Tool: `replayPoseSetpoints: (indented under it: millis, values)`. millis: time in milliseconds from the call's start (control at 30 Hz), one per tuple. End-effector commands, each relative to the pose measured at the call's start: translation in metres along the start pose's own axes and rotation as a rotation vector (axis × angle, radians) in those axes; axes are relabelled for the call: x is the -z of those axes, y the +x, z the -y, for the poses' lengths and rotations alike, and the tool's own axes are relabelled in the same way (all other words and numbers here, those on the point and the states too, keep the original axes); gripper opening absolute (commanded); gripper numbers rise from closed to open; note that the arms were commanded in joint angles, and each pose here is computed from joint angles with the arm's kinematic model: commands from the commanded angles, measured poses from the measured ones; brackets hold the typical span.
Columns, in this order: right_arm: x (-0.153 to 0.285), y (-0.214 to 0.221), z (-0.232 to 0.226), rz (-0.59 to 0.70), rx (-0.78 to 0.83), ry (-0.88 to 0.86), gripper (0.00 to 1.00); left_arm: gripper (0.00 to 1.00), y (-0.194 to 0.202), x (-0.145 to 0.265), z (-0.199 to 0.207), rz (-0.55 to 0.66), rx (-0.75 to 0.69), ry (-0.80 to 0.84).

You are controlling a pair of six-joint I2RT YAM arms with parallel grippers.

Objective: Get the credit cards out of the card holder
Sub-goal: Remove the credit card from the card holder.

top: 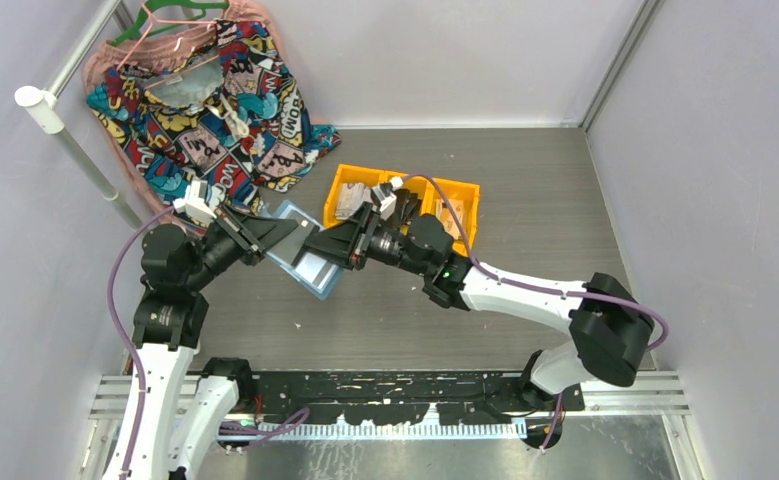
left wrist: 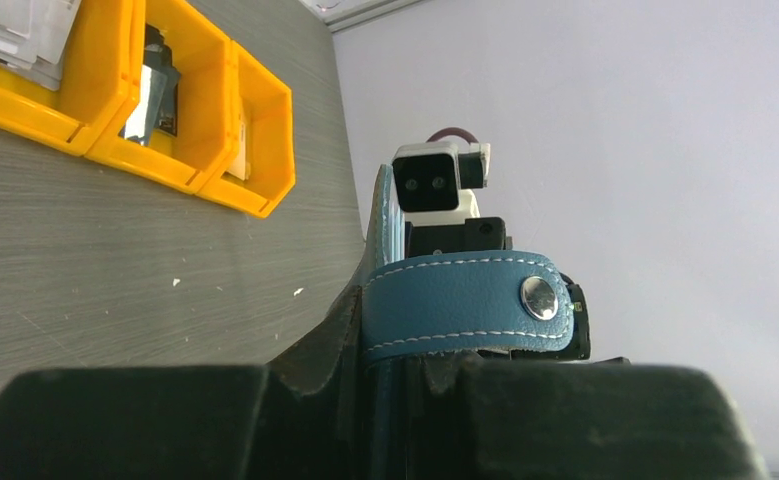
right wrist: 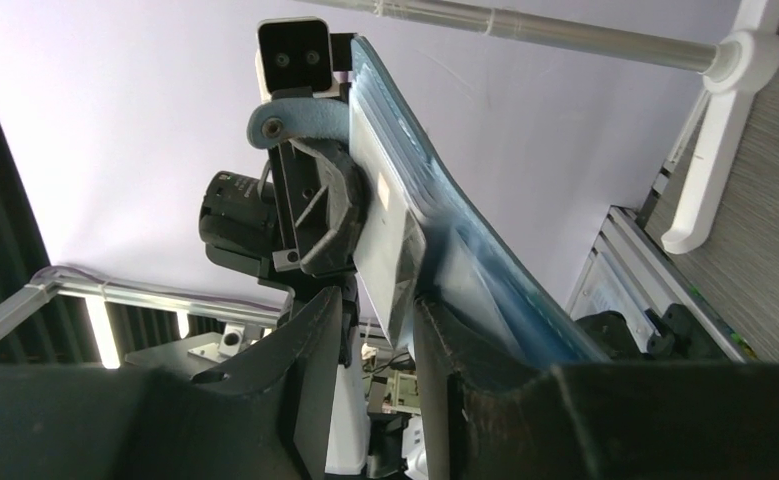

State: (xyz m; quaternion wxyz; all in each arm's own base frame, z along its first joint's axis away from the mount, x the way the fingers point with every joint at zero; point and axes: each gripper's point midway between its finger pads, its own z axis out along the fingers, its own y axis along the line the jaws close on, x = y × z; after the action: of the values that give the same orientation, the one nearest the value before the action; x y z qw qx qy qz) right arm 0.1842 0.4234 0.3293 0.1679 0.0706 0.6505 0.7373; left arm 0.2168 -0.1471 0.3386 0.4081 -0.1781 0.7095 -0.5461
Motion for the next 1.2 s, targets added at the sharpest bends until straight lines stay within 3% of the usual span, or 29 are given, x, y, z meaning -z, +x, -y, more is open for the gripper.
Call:
replayPoseSetpoints:
  millis: [0,167,600,733,1167]
  values:
    - [-0.016,-0.003,-0.034,-0.007,0.005,-0.117,0.38,0.04,0.0,0.01,0.038,-0.009,-0.043,0.128]
    - [-0.023,-0.006,-0.044,0.001,-0.013,-0.168,0.32,0.04,0.004,0.011,0.035,-0.029,-0.012,0.121]
    - [-0.015,-0.014,-0.042,0.056,-0.054,-0.202,0.01,0.38,0.014,0.009,0.021,-0.071,0.0,0.109]
    - [-0.011,-0.014,-0.036,0.063,-0.054,-0.19,0.01,0.38,0.012,0.009,0.025,-0.062,0.0,0.117]
    - [0.014,-0.007,-0.007,0.075,-0.039,-0.089,0.01,0.2,0.002,0.009,0.035,-0.019,-0.001,0.135]
